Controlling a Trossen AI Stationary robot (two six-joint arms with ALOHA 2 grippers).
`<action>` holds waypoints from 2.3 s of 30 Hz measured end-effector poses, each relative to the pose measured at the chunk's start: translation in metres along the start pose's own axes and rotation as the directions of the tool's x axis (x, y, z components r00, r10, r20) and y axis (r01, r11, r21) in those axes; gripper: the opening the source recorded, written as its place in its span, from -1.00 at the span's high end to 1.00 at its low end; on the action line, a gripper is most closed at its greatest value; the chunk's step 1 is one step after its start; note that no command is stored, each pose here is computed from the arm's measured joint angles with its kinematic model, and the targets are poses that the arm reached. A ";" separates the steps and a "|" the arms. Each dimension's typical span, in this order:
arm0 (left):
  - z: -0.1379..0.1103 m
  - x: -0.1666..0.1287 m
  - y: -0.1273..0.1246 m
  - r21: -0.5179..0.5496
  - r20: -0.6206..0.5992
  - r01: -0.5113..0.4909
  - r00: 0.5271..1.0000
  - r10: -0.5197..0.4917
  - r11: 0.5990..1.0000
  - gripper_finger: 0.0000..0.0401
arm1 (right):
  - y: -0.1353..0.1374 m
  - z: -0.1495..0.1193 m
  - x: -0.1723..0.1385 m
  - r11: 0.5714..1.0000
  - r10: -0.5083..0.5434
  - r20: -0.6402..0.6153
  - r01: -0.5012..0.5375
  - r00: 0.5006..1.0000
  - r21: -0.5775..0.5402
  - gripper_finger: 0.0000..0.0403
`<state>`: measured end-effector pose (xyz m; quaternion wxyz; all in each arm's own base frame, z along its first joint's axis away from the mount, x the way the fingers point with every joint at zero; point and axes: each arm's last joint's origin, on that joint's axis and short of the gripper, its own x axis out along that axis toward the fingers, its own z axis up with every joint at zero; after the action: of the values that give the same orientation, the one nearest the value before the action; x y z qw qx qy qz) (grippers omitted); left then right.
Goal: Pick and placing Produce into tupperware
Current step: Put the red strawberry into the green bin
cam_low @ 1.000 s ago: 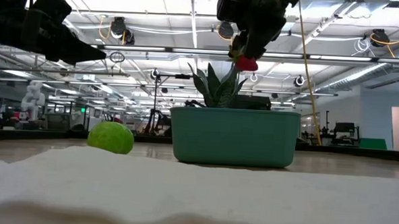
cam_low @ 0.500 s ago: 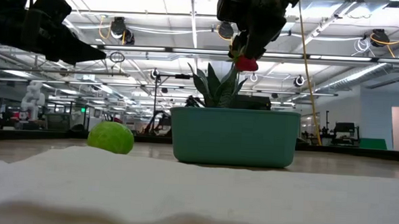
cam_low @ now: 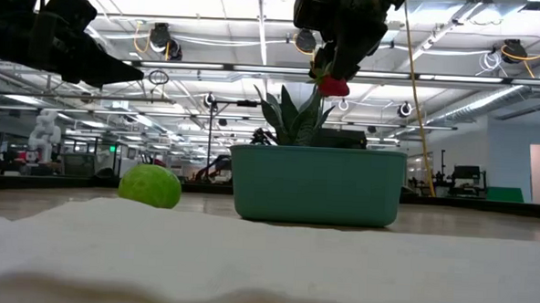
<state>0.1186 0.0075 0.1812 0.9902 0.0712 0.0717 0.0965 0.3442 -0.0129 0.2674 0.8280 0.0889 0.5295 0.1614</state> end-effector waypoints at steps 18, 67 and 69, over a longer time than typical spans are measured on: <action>0.000 0.000 0.000 -0.007 0.000 0.000 1.000 0.000 1.000 0.87 | 0.013 0.001 0.005 1.000 0.014 -0.013 -0.015 1.000 -0.027 0.38; -0.002 0.000 0.000 0.000 -0.024 0.004 1.000 -0.004 1.000 0.87 | -0.004 -0.022 0.048 0.981 0.008 0.066 0.005 0.998 -0.194 0.38; -0.002 0.000 0.000 0.000 -0.025 0.004 1.000 -0.004 1.000 0.87 | -0.005 -0.026 0.052 0.983 0.009 0.066 0.003 0.998 -0.181 0.38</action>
<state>0.1183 0.0075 0.1787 0.9894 0.0697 0.0842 0.0954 0.3423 0.0006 0.2104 0.8497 0.0196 0.4845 0.2072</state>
